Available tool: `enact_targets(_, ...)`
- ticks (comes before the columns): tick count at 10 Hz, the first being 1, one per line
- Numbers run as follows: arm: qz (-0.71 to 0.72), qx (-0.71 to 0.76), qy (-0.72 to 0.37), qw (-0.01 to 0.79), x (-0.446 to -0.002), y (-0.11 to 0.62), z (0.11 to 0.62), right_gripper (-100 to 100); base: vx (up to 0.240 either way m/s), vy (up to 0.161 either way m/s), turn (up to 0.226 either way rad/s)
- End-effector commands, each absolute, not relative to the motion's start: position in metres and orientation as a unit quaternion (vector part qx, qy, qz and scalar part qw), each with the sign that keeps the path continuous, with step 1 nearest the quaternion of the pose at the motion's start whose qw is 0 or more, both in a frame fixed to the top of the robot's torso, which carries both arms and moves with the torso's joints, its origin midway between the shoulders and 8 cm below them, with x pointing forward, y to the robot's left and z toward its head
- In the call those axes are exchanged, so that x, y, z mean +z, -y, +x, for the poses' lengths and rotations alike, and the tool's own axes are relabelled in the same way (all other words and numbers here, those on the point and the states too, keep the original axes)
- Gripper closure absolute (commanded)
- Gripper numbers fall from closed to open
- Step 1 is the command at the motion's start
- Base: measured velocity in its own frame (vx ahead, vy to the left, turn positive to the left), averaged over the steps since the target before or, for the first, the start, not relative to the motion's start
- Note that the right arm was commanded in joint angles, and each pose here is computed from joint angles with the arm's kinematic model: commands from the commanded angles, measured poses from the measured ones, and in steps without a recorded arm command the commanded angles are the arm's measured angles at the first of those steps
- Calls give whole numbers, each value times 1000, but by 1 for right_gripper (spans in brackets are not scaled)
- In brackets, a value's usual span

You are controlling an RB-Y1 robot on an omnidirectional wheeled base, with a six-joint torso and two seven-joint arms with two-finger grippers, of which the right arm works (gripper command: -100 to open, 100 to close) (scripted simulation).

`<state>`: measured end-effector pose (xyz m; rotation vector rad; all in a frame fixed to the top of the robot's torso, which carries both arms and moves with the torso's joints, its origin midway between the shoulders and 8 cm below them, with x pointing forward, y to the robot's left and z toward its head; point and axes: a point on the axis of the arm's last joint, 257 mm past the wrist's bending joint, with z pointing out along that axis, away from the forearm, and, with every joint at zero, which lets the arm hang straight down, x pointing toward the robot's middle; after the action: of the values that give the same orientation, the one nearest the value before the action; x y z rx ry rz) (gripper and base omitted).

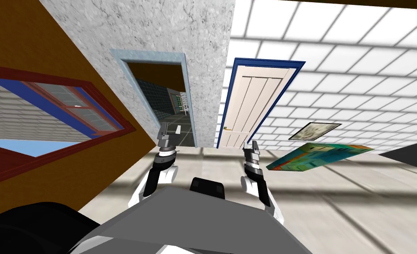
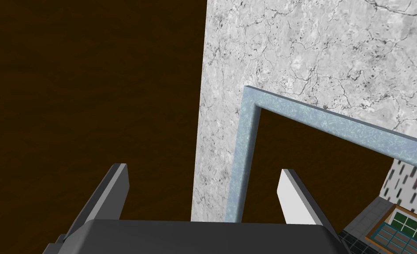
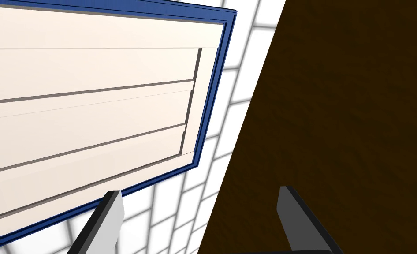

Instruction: Pull the door open

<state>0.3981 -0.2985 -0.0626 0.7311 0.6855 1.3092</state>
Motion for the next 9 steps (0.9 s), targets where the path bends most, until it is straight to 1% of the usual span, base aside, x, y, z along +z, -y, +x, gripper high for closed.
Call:
enact_targets(1, 332, 579, -311, 676, -76, 303, 405, -100, 89, -48, 99)
enact_targets(3, 341, 574, -317, 673, -88, 306, 410, -100, 51, -37, 39)
enact_targets(5, 349, 569, -324, 670, -103, 311, 418, -100, 74, -46, 107)
enact_targets(9, 363, 560, -335, 665, -126, 317, 427, -100, 63, -36, 65)
